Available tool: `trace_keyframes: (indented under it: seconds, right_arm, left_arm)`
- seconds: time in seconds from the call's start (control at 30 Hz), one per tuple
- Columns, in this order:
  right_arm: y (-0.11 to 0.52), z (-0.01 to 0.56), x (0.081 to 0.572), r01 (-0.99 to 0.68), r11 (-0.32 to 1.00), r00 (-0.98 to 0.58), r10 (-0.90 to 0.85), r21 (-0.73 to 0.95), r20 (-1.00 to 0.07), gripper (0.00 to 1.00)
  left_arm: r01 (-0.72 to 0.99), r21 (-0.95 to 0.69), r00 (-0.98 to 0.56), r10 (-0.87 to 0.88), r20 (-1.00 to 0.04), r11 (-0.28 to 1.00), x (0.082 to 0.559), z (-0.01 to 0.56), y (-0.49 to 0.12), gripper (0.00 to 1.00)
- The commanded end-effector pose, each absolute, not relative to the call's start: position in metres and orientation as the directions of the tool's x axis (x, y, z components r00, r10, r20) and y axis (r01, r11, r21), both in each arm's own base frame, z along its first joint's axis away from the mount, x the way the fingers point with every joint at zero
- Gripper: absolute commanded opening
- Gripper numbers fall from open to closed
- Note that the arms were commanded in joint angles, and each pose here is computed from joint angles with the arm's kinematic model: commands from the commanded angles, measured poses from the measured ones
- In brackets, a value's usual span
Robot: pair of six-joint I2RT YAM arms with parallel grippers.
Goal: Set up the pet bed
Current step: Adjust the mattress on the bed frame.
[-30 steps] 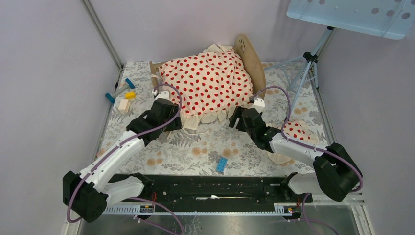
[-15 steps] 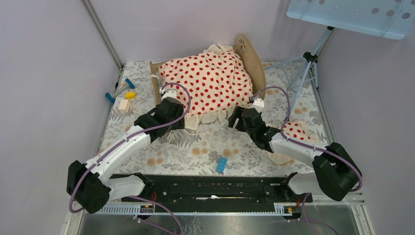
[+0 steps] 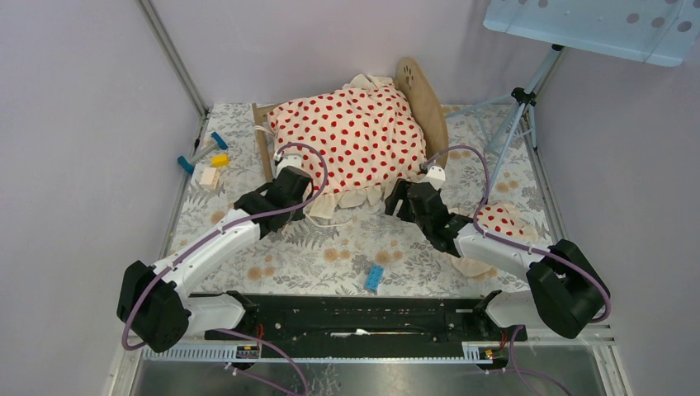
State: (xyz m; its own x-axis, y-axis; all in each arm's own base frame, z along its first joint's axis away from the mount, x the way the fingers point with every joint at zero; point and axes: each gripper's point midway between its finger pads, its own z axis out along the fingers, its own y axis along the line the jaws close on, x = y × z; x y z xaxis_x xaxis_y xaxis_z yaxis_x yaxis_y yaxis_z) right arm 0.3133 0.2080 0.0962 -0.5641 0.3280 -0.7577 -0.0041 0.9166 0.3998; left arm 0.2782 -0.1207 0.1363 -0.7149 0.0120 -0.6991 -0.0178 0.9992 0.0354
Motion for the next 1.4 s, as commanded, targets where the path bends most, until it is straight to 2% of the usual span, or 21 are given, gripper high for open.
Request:
trace_keyframes:
  seconds: [0.0, 0.1, 0.13, 0.37, 0.77, 1.0, 1.03, 1.07, 1.13, 1.2, 1.37]
  right_arm:
    - [0.212, 0.108, 0.32, -0.014, 0.904, -0.54, 0.352, 0.426, -0.765, 0.81]
    - [0.211, 0.107, 0.319, -0.01, 0.903, -0.538, 0.357, 0.43, -0.763, 0.81]
    - [0.211, 0.107, 0.319, -0.01, 0.902, -0.538, 0.359, 0.431, -0.763, 0.81]
    - [0.208, 0.108, 0.317, -0.005, 0.901, -0.532, 0.365, 0.434, -0.764, 0.81]
    - [0.205, 0.108, 0.316, 0.009, 0.896, -0.524, 0.383, 0.444, -0.761, 0.81]
    - [0.203, 0.108, 0.316, 0.014, 0.901, -0.521, 0.377, 0.434, -0.766, 0.81]
    - [0.202, 0.109, 0.317, 0.014, 0.902, -0.519, 0.375, 0.431, -0.768, 0.82]
    - [0.202, 0.109, 0.317, 0.014, 0.905, -0.519, 0.371, 0.426, -0.77, 0.82]
    - [0.198, 0.114, 0.317, 0.02, 0.913, -0.516, 0.358, 0.407, -0.778, 0.82]
    - [0.193, 0.123, 0.319, 0.025, 0.922, -0.497, 0.347, 0.386, -0.795, 0.82]
    - [0.174, 0.16, 0.321, 0.035, 0.947, -0.428, 0.303, 0.32, -0.852, 0.82]
  left_arm:
    - [-0.024, 0.045, -0.681, 0.017, -0.732, 0.999, 0.289, 0.14, -0.122, 0.19]
    - [-0.012, 0.038, -0.684, 0.019, -0.729, 0.999, 0.288, 0.14, -0.125, 0.02]
    - [-0.005, 0.029, -0.685, 0.018, -0.728, 1.0, 0.288, 0.141, -0.126, 0.0]
    - [0.104, -0.102, -0.684, -0.003, -0.729, 0.989, 0.278, 0.176, -0.151, 0.0]
    - [0.32, -0.325, -0.73, 0.013, -0.683, 0.89, 0.244, 0.22, -0.197, 0.0]
    - [0.277, -0.292, -0.756, 0.02, -0.655, 0.915, 0.229, 0.208, -0.179, 0.0]
    - [0.245, -0.264, -0.766, 0.02, -0.642, 0.933, 0.227, 0.198, -0.17, 0.04]
    - [0.211, -0.231, -0.778, 0.02, -0.628, 0.95, 0.226, 0.188, -0.161, 0.12]
    - [0.14, -0.165, -0.797, 0.013, -0.604, 0.976, 0.223, 0.167, -0.144, 0.35]
    - [0.081, -0.135, -0.798, -0.017, -0.603, 0.988, 0.225, 0.158, -0.135, 0.48]
    - [0.004, -0.139, -0.712, -0.095, -0.696, 0.99, 0.245, 0.188, -0.128, 0.64]
